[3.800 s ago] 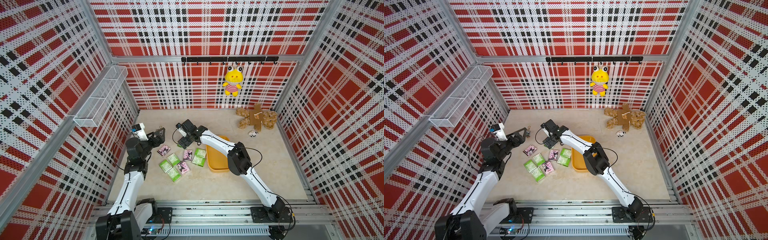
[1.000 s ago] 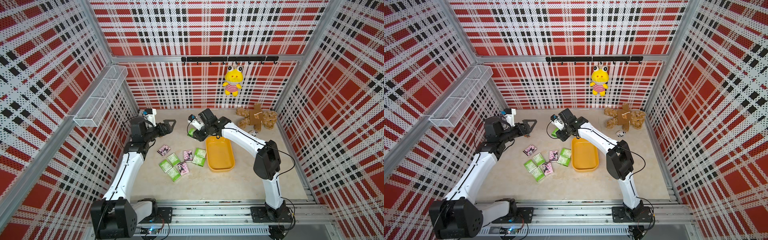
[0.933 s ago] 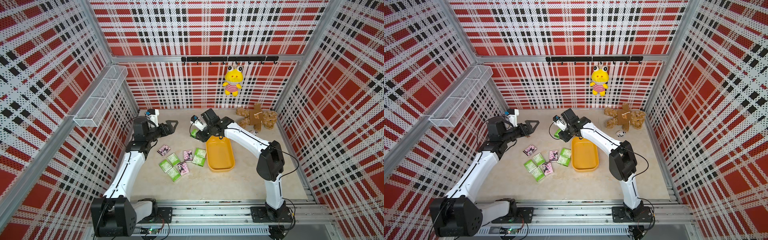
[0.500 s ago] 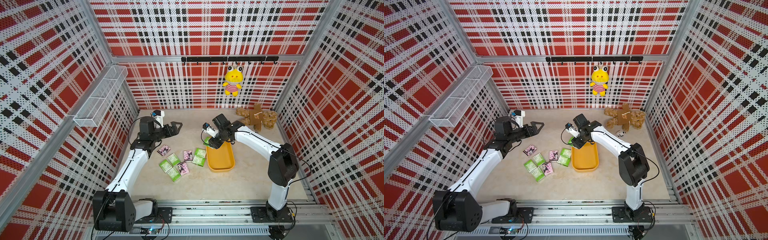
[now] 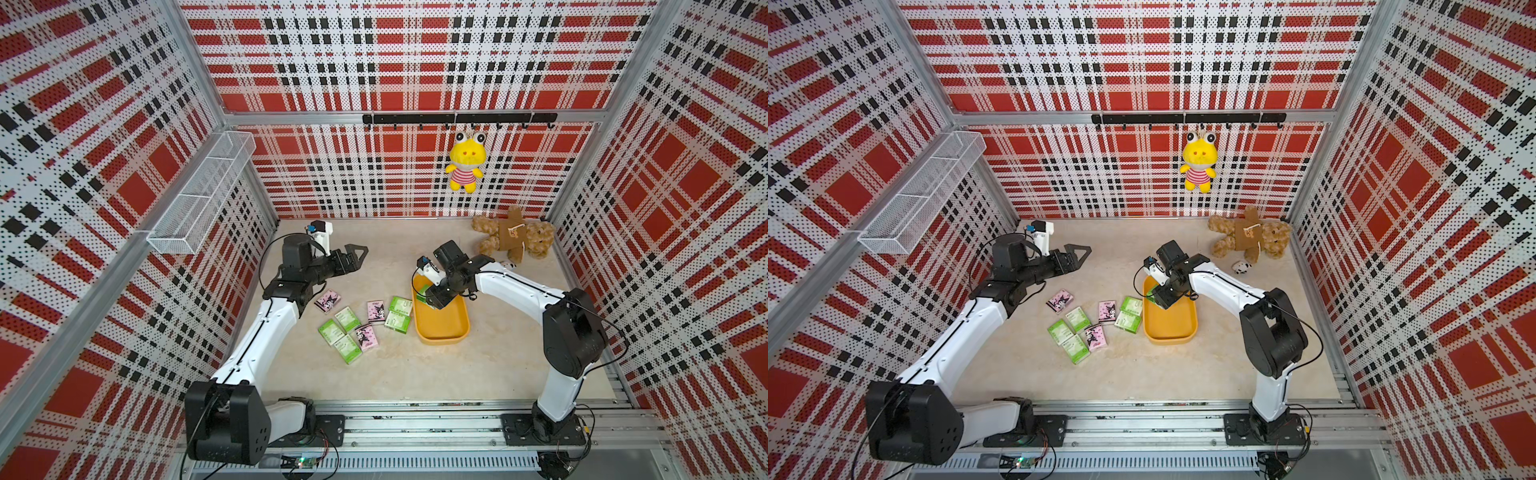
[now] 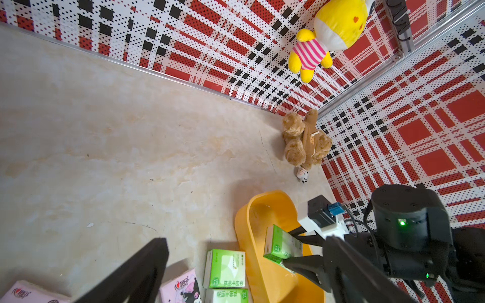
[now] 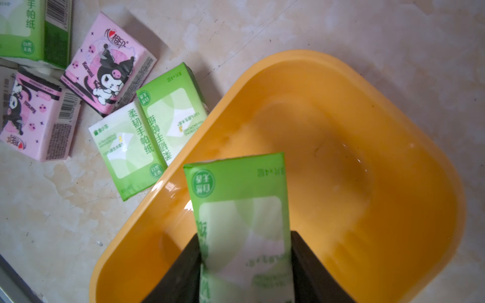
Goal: Put the pocket tissues into the storage box
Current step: Place the pocket tissues in the storage box.
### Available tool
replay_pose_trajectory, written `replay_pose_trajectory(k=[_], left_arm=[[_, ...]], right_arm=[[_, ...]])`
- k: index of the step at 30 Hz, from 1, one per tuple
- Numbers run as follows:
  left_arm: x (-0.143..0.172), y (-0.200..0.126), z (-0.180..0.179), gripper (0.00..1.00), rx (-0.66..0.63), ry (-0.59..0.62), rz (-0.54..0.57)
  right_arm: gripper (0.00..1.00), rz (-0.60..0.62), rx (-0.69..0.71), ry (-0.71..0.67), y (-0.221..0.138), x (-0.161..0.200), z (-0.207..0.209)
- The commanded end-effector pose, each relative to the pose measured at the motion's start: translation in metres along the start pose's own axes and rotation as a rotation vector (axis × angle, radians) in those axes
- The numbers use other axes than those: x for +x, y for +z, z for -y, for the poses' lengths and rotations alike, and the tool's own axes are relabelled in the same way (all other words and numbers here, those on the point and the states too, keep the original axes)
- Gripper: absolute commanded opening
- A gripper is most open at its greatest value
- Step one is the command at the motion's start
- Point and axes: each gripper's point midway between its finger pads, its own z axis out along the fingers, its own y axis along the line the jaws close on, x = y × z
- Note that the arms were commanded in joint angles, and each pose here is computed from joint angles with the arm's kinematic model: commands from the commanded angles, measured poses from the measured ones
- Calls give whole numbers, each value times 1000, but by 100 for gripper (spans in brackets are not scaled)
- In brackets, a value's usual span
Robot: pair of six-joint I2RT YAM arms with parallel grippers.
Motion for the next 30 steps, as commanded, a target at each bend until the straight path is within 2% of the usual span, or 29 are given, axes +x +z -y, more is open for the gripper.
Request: replay_pose_trajectory(k=[1, 14, 30], left_arm=[[-5, -1, 4, 100, 3, 26, 24], [-4, -2, 7, 100, 16, 26, 22], [-4, -5, 6, 100, 6, 37, 9]], right_arm=[[54, 12, 23, 23, 13, -7, 7], [55, -42, 51, -25, 30, -16, 27], [60, -128, 23, -102, 51, -4, 34]])
